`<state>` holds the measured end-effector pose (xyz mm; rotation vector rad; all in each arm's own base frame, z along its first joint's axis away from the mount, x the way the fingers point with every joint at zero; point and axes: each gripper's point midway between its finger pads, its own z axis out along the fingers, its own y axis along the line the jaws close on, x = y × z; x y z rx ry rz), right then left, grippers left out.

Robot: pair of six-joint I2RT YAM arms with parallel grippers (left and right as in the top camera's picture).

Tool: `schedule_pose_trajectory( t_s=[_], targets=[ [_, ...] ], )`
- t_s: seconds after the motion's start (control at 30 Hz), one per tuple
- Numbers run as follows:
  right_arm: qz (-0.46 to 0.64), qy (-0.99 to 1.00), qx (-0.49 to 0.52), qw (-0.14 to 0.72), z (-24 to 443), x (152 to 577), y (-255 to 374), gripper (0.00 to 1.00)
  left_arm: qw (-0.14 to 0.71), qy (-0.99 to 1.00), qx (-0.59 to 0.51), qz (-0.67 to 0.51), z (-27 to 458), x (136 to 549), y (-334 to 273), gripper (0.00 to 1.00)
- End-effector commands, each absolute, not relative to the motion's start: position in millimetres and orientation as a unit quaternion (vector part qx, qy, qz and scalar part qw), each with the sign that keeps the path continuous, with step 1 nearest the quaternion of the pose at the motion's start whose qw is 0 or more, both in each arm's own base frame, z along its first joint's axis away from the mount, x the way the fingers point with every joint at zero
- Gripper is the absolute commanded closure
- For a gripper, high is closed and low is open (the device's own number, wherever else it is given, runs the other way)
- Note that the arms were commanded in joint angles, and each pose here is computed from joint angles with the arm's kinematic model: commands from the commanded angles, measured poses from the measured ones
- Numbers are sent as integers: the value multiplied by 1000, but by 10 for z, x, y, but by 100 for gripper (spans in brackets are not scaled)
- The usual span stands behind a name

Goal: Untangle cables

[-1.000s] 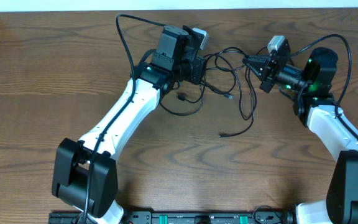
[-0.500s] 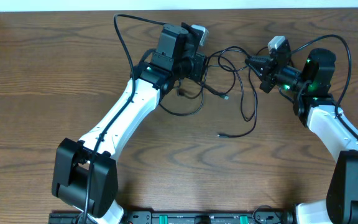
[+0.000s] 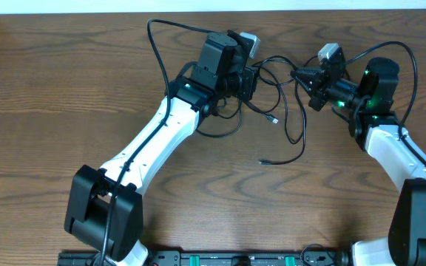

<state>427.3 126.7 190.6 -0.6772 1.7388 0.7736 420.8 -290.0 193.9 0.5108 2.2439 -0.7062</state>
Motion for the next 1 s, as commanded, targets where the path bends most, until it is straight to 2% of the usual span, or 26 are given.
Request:
schedule_pose_trajectory(
  t_s=[0.0,0.57,0.67,0.7,0.87,0.97],
  targets=[
    [331,722,-295,531,1929,4249,1315,99,372,863,194,-280,2090,4221,-2888,92],
    [295,741,-271,538,1871,4360,1209,99,368,861,204,-286,2089,4152,-2981,91],
    [293,743,-270,538,1868,4367,1201,99,367,861,204,-288,2091,4143,-2995,44],
    [293,743,-270,538,1868,4367,1201,99,367,861,204,-288,2091,4143,-2996,36],
    [293,743,-270,538,1868,4366,1202,99,369,860,204,-288,2098,4148,-2998,23],
    [303,740,-275,533,1866,4334,1233,99,376,856,204,-290,2129,4167,-3009,22]
  ],
)
